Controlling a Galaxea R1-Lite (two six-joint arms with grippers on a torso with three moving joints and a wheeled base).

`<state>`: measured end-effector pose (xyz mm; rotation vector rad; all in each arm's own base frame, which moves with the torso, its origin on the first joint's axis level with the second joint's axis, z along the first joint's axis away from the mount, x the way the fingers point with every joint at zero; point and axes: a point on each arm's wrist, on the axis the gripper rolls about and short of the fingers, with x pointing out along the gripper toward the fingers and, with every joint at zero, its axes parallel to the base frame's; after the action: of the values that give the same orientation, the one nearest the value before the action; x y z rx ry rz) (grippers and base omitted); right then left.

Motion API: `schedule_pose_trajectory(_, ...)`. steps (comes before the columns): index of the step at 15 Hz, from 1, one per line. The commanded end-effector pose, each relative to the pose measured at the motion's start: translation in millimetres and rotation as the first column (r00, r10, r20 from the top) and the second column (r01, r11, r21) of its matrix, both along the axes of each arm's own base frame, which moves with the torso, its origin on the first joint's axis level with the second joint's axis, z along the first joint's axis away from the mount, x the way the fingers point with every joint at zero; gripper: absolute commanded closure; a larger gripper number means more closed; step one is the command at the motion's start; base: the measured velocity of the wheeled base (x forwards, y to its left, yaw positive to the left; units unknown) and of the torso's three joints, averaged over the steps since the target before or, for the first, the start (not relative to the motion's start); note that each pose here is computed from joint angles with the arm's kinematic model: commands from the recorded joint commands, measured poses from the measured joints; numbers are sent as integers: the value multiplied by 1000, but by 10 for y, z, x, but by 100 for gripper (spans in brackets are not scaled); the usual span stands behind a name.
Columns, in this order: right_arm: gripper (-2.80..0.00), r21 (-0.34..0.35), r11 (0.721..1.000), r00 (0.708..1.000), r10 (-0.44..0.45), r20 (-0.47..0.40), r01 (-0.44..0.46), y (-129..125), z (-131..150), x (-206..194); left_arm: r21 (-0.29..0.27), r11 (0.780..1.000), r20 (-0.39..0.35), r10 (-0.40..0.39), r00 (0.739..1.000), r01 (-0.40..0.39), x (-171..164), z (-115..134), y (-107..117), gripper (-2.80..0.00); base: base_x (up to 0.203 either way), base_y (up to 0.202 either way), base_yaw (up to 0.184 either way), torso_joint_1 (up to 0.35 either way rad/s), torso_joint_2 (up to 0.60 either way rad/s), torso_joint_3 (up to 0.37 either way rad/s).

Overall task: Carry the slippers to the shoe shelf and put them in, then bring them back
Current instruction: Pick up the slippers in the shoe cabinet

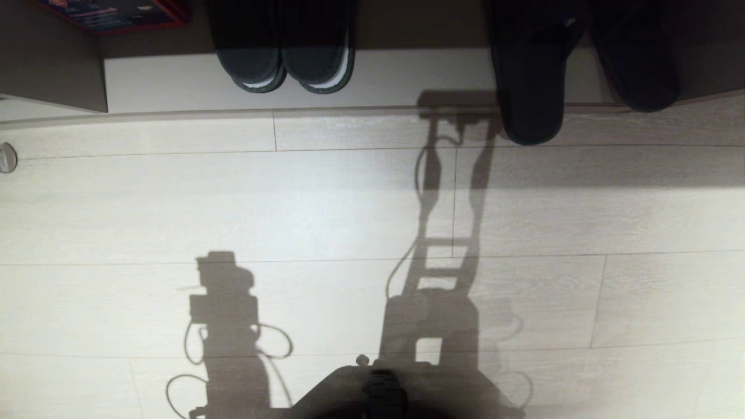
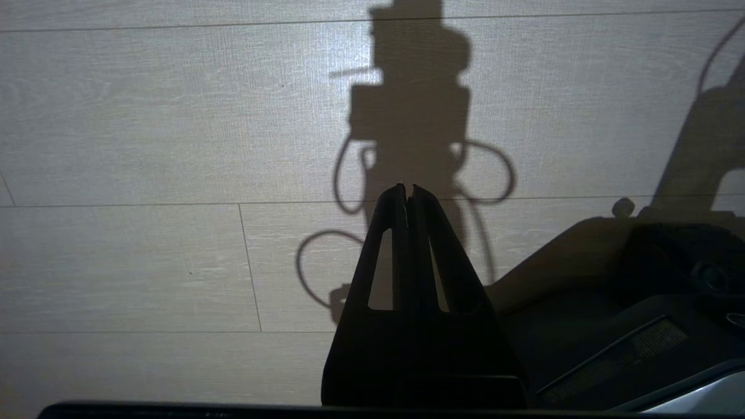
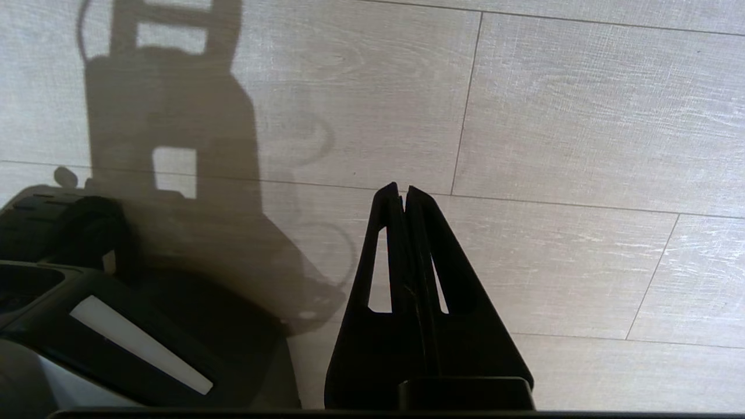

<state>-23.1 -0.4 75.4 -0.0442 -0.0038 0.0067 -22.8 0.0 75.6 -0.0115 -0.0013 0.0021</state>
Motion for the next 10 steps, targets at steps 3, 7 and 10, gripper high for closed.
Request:
schedule_pose_trajectory(3, 0, -3, 1000, 1000, 10, -4, -10, 2, 3, 4, 1, 1000, 0, -1, 1000, 1, 0, 0, 0, 0, 0, 0, 0, 0, 0, 0)
schedule_pose_trajectory(7, 0, 0, 1000, 999, 11, 51, -11, 1, 195, -45, -2, 1000, 0, -1, 1000, 1, 0, 0, 0, 0, 0, 0, 0, 0, 0, 0)
schedule_pose_trajectory(10, 0, 0, 1000, 1000, 29, 3, -29, 3, 626, 68, -1, 1000, 0, 1, 1000, -1, 0, 0, 0, 0, 0, 0, 0, 0, 0, 0)
